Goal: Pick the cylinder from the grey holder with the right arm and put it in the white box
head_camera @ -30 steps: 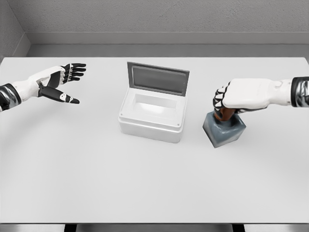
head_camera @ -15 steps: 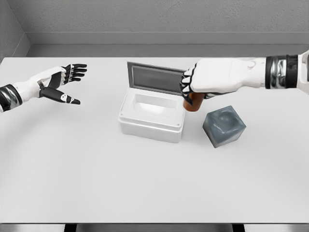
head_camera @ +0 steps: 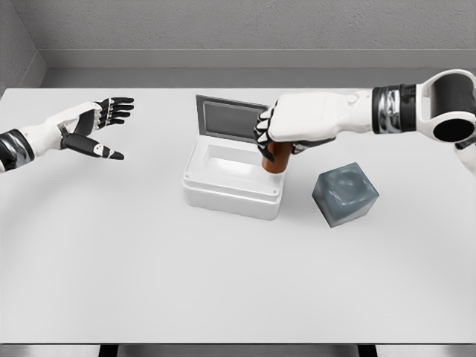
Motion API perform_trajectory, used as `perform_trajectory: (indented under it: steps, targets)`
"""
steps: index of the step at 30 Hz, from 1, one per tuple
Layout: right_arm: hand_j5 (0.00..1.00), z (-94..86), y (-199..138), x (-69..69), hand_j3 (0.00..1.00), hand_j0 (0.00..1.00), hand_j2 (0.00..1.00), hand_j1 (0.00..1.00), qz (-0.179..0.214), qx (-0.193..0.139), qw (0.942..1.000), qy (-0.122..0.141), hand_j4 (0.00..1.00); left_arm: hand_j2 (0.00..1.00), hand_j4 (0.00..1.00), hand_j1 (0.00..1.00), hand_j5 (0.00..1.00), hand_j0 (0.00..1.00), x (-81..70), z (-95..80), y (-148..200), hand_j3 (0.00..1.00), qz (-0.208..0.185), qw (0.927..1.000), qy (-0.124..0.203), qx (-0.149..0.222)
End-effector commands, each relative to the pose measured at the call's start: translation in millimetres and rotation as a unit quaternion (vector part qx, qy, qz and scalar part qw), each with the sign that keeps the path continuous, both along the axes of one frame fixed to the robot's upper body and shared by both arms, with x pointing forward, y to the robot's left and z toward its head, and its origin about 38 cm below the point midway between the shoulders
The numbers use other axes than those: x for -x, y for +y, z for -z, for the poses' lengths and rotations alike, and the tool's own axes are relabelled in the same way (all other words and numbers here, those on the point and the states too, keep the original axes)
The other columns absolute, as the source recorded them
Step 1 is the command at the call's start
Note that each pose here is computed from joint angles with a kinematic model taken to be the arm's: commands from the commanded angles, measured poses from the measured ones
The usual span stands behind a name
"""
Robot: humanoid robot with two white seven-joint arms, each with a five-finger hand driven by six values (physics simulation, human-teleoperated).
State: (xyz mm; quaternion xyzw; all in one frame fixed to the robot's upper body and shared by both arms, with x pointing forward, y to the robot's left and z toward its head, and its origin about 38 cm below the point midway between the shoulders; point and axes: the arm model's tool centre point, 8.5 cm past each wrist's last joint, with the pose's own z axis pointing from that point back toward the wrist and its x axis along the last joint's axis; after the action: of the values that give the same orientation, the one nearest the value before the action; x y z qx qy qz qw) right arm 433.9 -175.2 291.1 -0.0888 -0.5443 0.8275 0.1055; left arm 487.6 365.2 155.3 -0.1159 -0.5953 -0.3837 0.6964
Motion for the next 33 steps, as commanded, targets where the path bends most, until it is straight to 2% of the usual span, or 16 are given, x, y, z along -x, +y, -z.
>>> perform_trajectory:
  steps: [1, 6, 18, 21, 27, 33]
  targets:
    - [0.34, 4.9, -1, -3.1, 0.34, 0.34, 0.34, 0.34, 0.006, 0.001, 1.0, 0.008, 0.34, 1.0, 1.0, 1.0, 1.0, 1.0, -0.1, -0.8, 0, 1.0, -0.001, 1.0, 0.0, 0.003]
    - [0.34, 16.0, 4, -9.4, 0.34, 0.34, 0.34, 0.34, 0.01, 0.012, 0.9998, 0.015, 0.34, 1.0, 1.0, 1.0, 1.0, 1.0, -0.1, -0.8, 0, 1.0, -0.001, 1.0, 0.0, 0.003]
    - [0.35, 19.7, 8, -15.5, 0.35, 0.35, 0.35, 0.35, 0.014, 0.013, 0.9996, 0.019, 0.35, 1.0, 1.0, 1.0, 1.0, 1.0, -0.1, -0.8, 0, 1.0, -0.001, 1.0, 0.0, 0.003]
    - [0.34, 27.6, 9, -16.5, 0.34, 0.34, 0.34, 0.34, 0.015, 0.022, 0.9993, 0.026, 0.34, 1.0, 1.0, 1.0, 1.0, 1.0, 0.2, -0.1, 0, 1.0, -0.001, 1.0, 0.0, 0.003]
    - [0.34, 27.0, 12, -16.4, 0.34, 0.34, 0.34, 0.34, 0.012, 0.021, 0.9994, 0.025, 0.34, 1.0, 1.0, 1.0, 1.0, 1.0, -0.3, -1.3, 0, 1.0, -0.001, 1.0, -0.001, 0.003]
    - [0.34, 28.7, 12, -23.0, 0.34, 0.34, 0.34, 0.34, 0.021, 0.021, 0.9992, 0.027, 0.34, 1.0, 1.0, 1.0, 1.0, 1.0, 0.1, -0.3, 1, 1.0, -0.002, 1.0, 0.0, 0.003]
